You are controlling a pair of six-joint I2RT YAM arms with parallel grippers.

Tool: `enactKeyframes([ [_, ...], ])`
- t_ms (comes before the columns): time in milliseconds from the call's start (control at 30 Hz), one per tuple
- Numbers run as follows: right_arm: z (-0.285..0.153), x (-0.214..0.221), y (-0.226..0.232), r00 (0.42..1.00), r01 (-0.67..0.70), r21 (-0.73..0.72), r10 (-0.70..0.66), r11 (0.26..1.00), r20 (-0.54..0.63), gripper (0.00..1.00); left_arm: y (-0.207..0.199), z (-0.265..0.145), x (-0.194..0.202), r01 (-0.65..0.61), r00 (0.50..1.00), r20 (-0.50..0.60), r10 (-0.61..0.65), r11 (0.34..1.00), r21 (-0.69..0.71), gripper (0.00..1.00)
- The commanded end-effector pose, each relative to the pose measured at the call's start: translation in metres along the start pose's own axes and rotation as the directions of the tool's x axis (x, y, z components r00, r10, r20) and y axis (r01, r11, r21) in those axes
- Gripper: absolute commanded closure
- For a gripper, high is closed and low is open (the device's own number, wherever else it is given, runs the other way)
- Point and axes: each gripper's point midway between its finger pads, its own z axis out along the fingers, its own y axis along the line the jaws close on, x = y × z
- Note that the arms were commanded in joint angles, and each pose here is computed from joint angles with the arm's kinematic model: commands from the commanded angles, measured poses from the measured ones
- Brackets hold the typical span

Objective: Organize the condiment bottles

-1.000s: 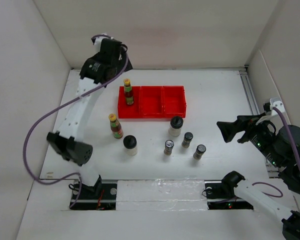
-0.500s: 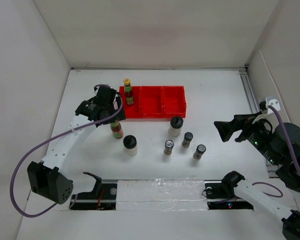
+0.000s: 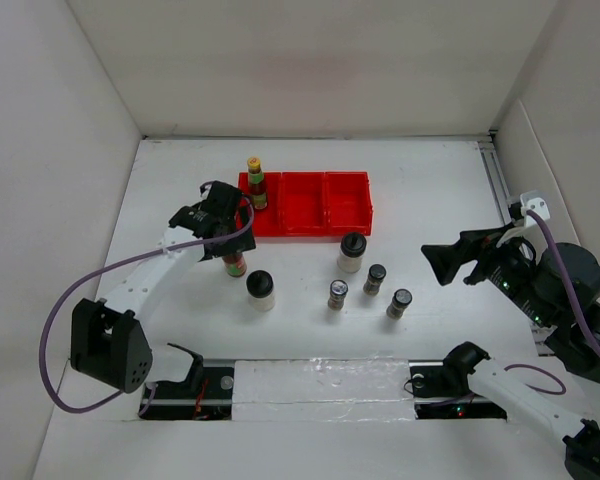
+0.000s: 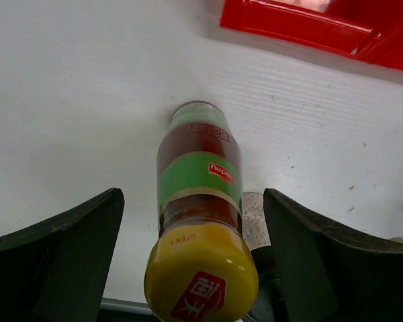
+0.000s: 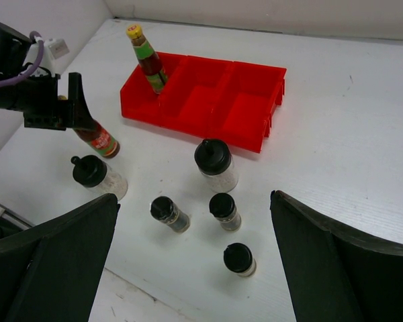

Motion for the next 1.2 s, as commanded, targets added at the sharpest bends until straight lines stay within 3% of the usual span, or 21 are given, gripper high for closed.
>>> enactKeyframes([
  [0, -0.002, -0.014, 0.003, 0.998, -0.007, -0.010, 0.008, 1.000, 0.059, 0.00, 0.002, 0.001, -0.004, 0.016, 1.000, 0.026, -0.015, 1.000, -0.013, 0.21],
  [67, -0.001, -0.013, 0.004, 0.998, -0.007, -0.017, 0.008, 1.000, 0.057, 0.00, -0.001, -0.002, -0.008, 0.021, 0.999, 0.037, -0.021, 1.000, -0.002, 0.30],
  [133, 0.000, -0.013, 0.005, 0.998, -0.009, -0.021, 0.010, 1.000, 0.057, 0.00, -0.002, -0.004, -0.011, 0.028, 0.999, 0.043, -0.028, 1.000, 0.002, 0.48],
  [200, 0.001, -0.012, 0.005, 0.998, -0.008, -0.021, 0.009, 1.000, 0.054, 0.00, -0.003, -0.004, -0.012, 0.025, 0.999, 0.040, -0.025, 1.000, 0.001, 0.78],
  [333, 0.000, -0.012, 0.003, 0.999, -0.005, -0.011, 0.006, 1.000, 0.054, 0.00, -0.003, -0.005, -0.016, 0.013, 0.999, 0.045, -0.013, 1.000, -0.008, 1.00],
  [533, 0.000, -0.014, 0.004, 0.998, -0.007, -0.014, 0.008, 1.000, 0.057, 0.00, -0.003, -0.017, -0.028, 0.003, 0.998, 0.067, -0.002, 1.000, -0.005, 1.00],
  [867, 0.002, -0.018, -0.002, 0.998, 0.000, 0.022, -0.001, 1.000, 0.066, 0.00, -0.033, -0.078, -0.101, -0.018, 0.980, 0.197, -0.002, 0.995, 0.099, 1.00],
  [1167, 0.003, -0.021, -0.004, 0.997, 0.000, 0.036, -0.002, 0.999, 0.074, 0.00, -0.078, -0.076, -0.155, -0.053, 0.974, 0.227, 0.013, 0.984, 0.172, 1.00],
])
